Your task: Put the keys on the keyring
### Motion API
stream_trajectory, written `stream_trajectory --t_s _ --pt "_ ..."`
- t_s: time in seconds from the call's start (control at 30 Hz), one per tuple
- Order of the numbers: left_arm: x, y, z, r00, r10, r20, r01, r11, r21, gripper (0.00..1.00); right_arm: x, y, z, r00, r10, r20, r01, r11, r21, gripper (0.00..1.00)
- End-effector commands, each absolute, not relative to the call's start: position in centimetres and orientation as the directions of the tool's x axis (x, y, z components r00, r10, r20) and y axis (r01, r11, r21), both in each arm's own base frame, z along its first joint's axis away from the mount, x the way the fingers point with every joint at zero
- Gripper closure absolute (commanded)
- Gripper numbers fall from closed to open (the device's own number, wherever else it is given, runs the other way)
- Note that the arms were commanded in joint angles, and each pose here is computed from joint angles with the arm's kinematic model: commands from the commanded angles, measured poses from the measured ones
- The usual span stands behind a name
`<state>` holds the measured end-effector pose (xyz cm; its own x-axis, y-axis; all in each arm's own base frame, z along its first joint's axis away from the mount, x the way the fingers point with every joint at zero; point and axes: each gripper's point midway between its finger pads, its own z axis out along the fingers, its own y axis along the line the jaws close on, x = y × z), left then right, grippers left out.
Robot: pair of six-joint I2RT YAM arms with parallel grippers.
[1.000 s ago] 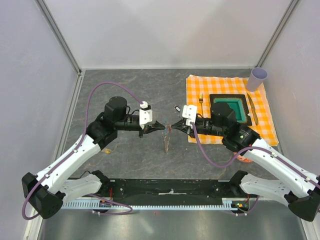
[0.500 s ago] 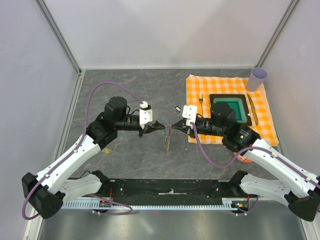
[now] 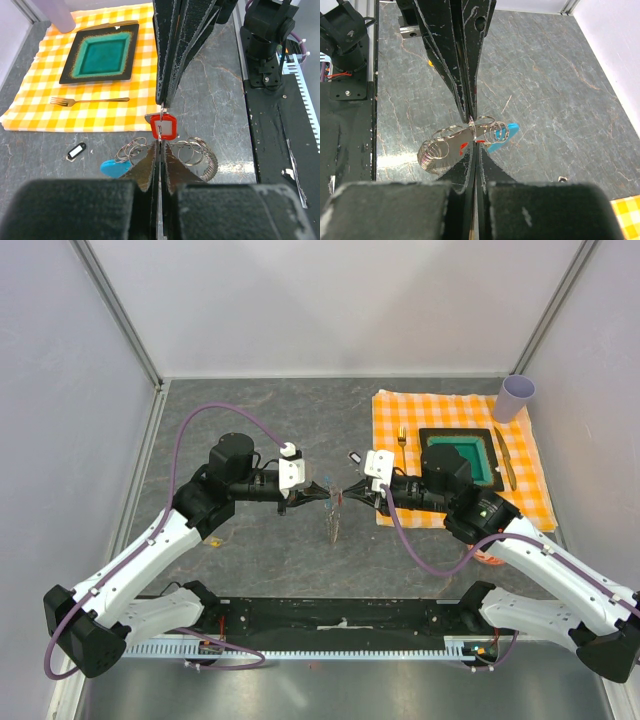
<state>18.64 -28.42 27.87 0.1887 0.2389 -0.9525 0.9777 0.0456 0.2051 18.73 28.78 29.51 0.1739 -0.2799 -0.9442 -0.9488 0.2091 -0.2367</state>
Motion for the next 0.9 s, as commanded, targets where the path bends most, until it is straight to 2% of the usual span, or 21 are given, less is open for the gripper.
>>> stream_trajectory --t_s 0.0,0.53,0.87 --pt "18.18 -28.77 30.06 0.259 0.17 -0.951 0.964 0.023 0.267 0.98 18.74 29.16 30.68 0.213 -0.253 -0.944 -0.944 0.196 -0.266 1.0" --pt "17.84 -28.9 29.86 0.256 0.168 -0.952 0.966 0.0 0.26 0.98 18.79 28.92 31.01 0.221 -0.25 -0.943 -0.939 0.207 -0.275 1.0" --pt "17.91 -28.93 29.83 0.254 0.17 -0.952 0.966 0.001 0.258 0.98 18.29 29.32 30.77 0.219 -0.243 -0.945 -0.949 0.171 -0.264 1.0"
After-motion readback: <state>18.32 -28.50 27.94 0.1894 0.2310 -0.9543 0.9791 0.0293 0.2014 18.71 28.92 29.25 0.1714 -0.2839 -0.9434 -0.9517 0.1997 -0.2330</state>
